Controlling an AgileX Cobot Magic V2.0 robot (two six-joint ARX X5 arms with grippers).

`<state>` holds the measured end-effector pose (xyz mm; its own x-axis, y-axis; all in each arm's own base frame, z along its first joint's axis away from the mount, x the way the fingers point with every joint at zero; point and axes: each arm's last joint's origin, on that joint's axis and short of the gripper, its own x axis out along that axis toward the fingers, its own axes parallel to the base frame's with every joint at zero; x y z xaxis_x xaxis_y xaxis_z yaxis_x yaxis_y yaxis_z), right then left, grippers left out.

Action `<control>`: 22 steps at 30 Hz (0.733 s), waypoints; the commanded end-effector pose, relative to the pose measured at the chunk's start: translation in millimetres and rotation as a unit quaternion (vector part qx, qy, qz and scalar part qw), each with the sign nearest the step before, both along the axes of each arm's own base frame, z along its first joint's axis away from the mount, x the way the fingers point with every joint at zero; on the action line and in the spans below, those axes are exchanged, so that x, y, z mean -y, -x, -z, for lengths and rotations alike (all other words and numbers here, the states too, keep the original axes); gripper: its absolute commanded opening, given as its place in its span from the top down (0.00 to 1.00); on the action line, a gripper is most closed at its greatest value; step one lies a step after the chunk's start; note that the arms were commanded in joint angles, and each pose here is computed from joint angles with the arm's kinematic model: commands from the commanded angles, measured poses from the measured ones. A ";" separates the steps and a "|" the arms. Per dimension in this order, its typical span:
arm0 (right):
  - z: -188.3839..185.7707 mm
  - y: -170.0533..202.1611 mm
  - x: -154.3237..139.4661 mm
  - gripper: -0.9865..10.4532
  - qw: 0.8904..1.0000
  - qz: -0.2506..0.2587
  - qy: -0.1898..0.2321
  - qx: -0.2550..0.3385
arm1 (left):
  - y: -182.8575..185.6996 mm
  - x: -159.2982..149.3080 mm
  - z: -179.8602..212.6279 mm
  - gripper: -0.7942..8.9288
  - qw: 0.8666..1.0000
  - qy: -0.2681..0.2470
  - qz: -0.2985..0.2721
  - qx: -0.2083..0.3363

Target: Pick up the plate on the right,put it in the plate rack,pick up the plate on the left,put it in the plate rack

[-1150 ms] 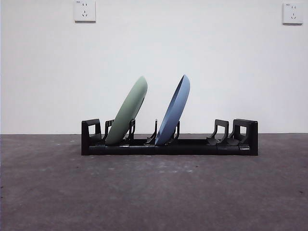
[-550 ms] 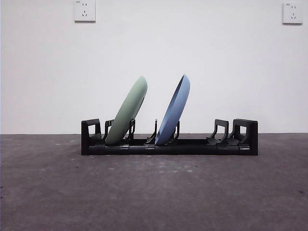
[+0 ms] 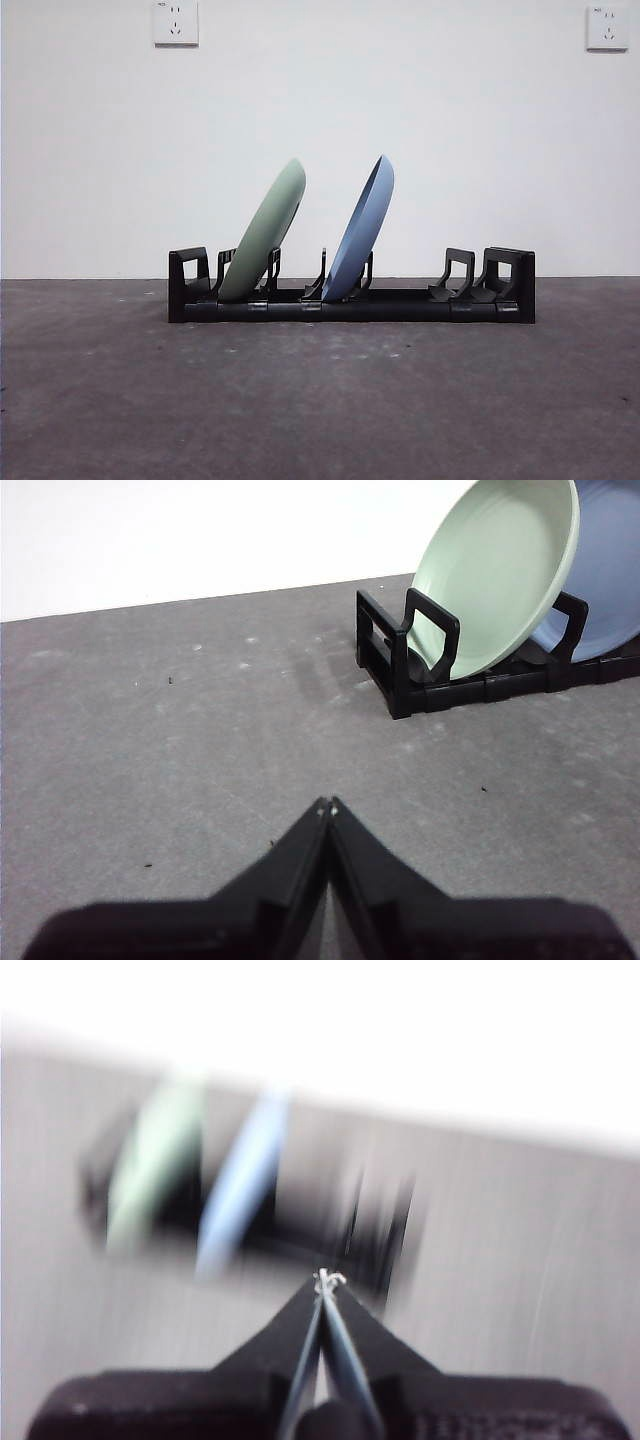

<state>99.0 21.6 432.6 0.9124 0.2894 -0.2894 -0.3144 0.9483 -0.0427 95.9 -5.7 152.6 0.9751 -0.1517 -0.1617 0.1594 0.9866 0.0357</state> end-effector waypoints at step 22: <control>275.6 5.0 25.0 0.91 0.984 0.164 -0.047 0.053 | -0.6 -0.4 3.1 0.92 1.000 0.005 -0.004 -0.003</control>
<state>93.5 -3.2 159.8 0.9835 -0.0003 -0.1809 0.0040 0.9998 0.0201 95.9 -5.7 152.6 0.9752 -0.1517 -0.1613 0.1594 0.9866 0.0358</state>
